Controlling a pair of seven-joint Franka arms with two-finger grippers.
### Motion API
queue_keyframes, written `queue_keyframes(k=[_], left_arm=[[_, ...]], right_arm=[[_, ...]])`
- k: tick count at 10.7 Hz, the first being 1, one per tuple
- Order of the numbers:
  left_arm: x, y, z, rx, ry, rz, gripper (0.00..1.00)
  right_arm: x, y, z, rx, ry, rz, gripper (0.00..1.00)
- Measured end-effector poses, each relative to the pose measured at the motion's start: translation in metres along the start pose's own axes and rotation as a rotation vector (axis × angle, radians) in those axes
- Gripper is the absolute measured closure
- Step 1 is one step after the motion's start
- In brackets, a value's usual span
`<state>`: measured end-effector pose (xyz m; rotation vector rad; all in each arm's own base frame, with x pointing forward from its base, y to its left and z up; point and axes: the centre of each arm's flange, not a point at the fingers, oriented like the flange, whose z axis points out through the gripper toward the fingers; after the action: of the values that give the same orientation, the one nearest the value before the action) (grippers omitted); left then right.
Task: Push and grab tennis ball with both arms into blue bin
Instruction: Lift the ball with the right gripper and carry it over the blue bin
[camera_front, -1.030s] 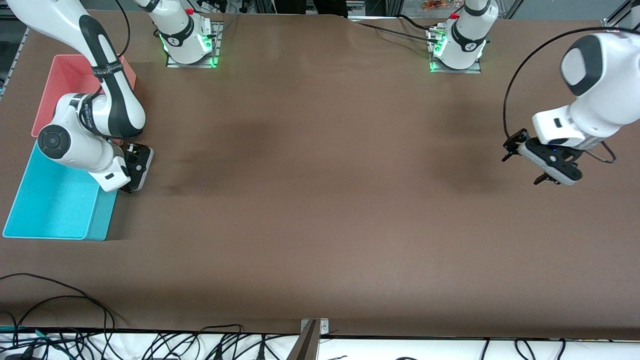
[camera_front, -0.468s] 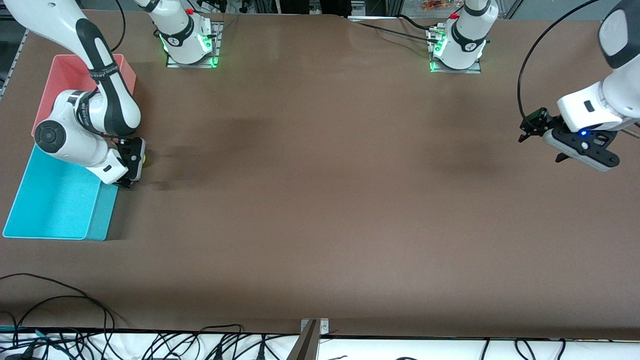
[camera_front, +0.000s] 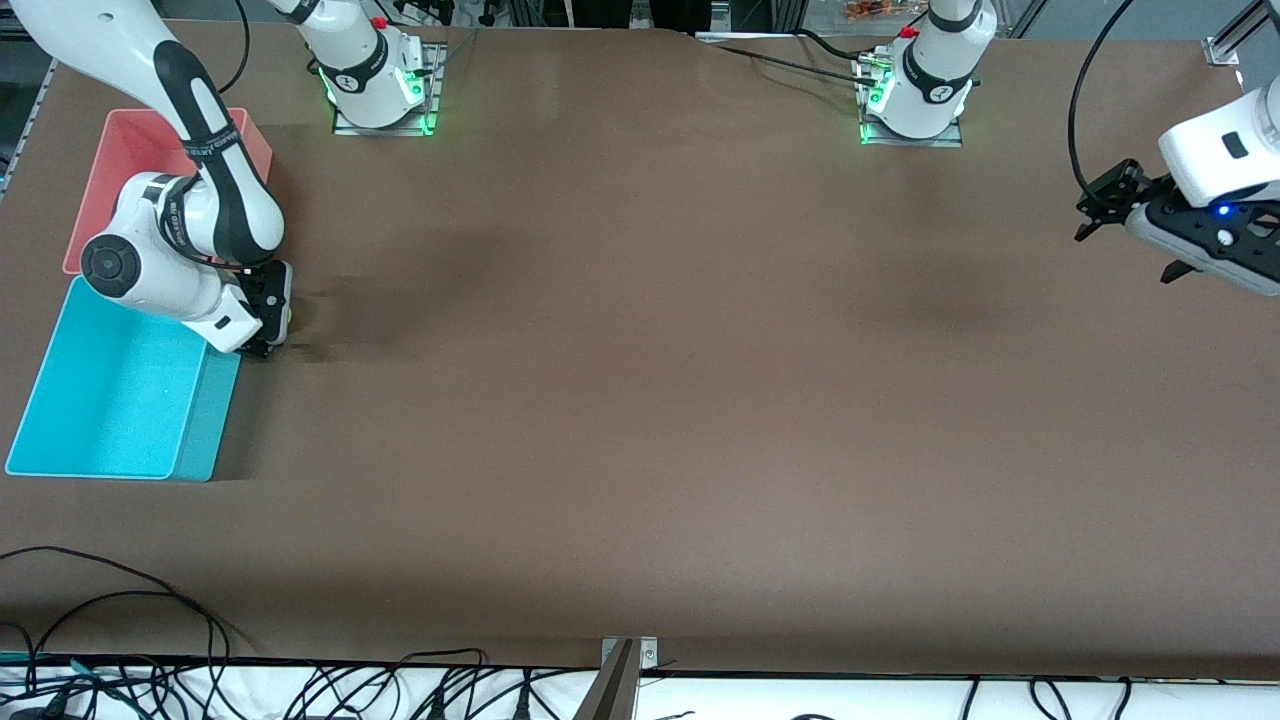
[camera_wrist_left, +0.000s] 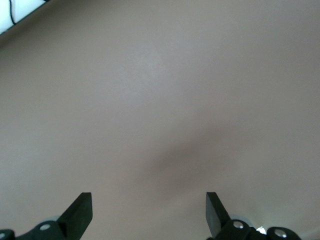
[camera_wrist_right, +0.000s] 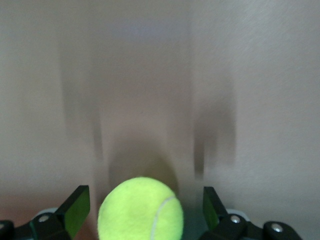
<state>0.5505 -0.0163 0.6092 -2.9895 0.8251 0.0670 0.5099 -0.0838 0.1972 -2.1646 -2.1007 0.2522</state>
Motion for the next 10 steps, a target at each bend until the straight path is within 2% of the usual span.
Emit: queue_keyframes(k=[2, 4, 5, 7, 10], left_arm=[[0.000, 0.004, -0.023, 0.016, 0.021, -0.050, 0.00], [-0.002, 0.003, -0.032, 0.020, 0.037, -0.191, 0.00], [0.000, 0.007, -0.032, 0.018, 0.035, -0.259, 0.00], [0.002, 0.015, -0.029, 0.009, 0.011, -0.331, 0.00], [0.004, 0.024, -0.027, -0.007, -0.010, -0.464, 0.00]], right_arm=[[-0.008, -0.006, 0.007, 0.002, 0.004, 0.000, 0.00], [-0.013, -0.013, 0.017, -0.012, 0.005, 0.003, 0.01], [-0.015, -0.017, 0.021, -0.017, 0.006, -0.008, 0.04], [-0.019, -0.019, 0.023, -0.019, 0.007, -0.024, 0.33], [-0.018, -0.018, 0.022, -0.023, 0.006, -0.029, 0.33]])
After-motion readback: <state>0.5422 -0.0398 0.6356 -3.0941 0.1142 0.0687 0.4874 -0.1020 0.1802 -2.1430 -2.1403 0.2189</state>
